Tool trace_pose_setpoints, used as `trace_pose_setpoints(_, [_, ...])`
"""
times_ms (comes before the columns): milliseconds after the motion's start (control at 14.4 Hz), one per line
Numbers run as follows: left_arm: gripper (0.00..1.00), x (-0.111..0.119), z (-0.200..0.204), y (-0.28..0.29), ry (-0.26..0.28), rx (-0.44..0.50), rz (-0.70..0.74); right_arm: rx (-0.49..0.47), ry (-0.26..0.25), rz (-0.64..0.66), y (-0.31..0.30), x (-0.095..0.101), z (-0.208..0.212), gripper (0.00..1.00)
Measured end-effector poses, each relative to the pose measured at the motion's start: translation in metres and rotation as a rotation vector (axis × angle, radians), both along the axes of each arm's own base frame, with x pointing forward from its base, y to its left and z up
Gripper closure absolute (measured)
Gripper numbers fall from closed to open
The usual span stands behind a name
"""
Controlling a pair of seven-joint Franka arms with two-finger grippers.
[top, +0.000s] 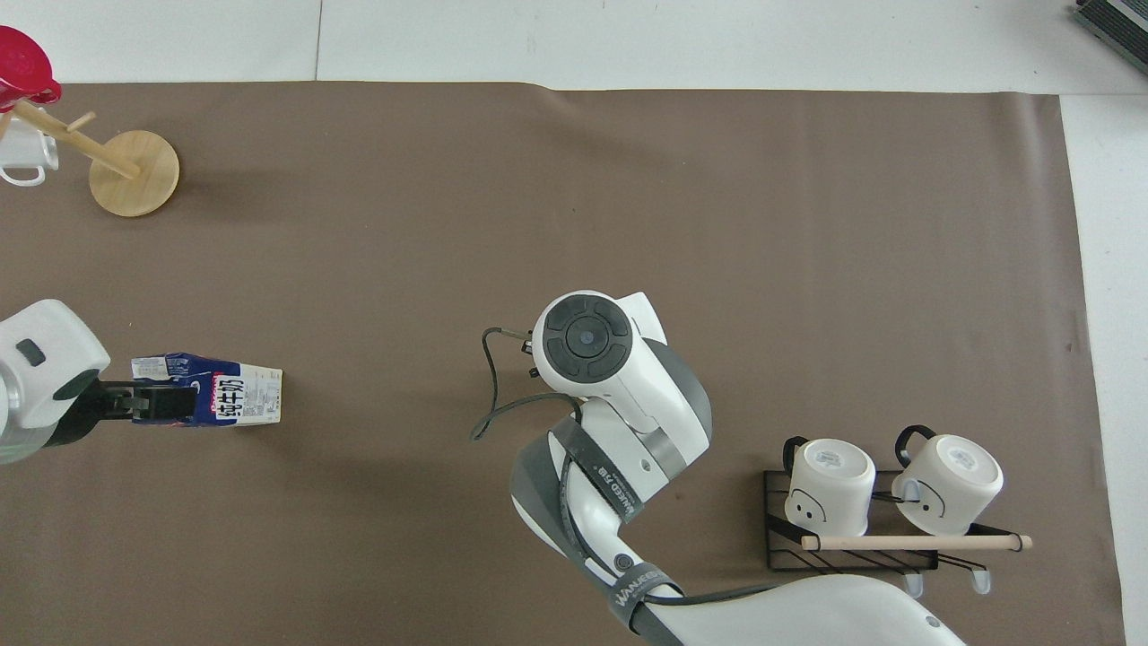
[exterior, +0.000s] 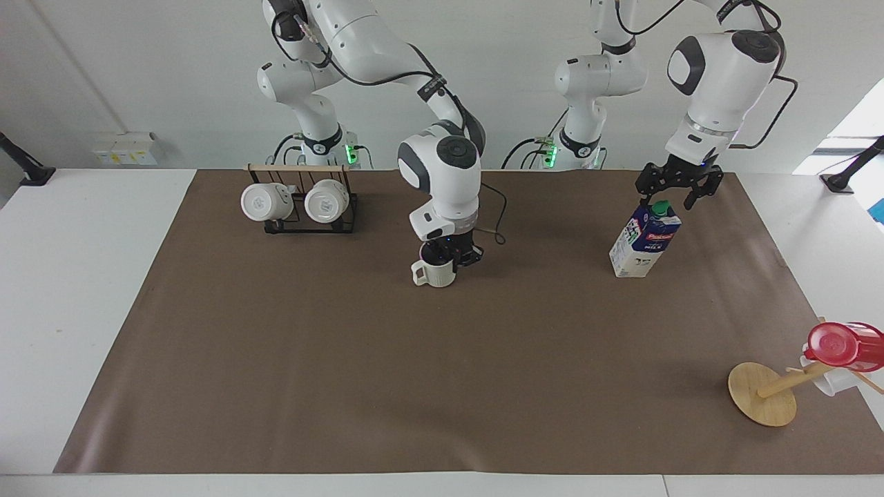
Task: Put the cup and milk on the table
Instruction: 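Carry the mug toward the table center while the left gripper reaches the carton, then lower the mug onto the table center while the left gripper grasps the carton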
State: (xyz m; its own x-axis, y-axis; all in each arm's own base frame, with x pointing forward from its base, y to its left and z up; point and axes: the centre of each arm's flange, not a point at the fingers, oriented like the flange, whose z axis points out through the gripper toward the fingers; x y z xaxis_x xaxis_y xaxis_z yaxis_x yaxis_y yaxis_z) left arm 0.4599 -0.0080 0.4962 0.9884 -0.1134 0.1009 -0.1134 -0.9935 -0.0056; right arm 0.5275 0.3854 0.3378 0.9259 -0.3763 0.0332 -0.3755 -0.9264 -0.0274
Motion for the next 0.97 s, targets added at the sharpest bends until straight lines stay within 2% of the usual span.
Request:
trace_pose_setpoints(278, [0.00, -0.001, -0.007, 0.000, -0.006, 0.000, 0.000, 0.001, -0.001, -0.001, 0.000, 0.000, 0.000, 0.87])
trace_pose_setpoints(555, [0.00, -0.002, -0.018, 0.000, -0.014, 0.001, 0.000, -0.009, -0.012, 0.008, 0.000, 0.001, 0.001, 0.41])
trace_pose_setpoints(694, [0.00, -0.002, -0.018, 0.000, -0.022, 0.001, -0.001, -0.057, -0.060, 0.024, 0.000, 0.003, 0.005, 0.16])
trace_pose_setpoints(763, [0.00, -0.002, -0.019, 0.000, -0.023, 0.001, -0.001, -0.066, -0.078, 0.029, 0.001, 0.003, 0.010, 0.07])
trace_pose_setpoints(833, [0.00, -0.002, -0.020, -0.001, -0.023, 0.001, -0.002, -0.064, -0.093, 0.031, 0.001, 0.005, 0.017, 0.00])
trace_pose_setpoints(972, [0.00, -0.003, -0.027, -0.001, -0.034, 0.002, -0.002, -0.045, -0.128, 0.018, -0.004, 0.011, 0.041, 0.00])
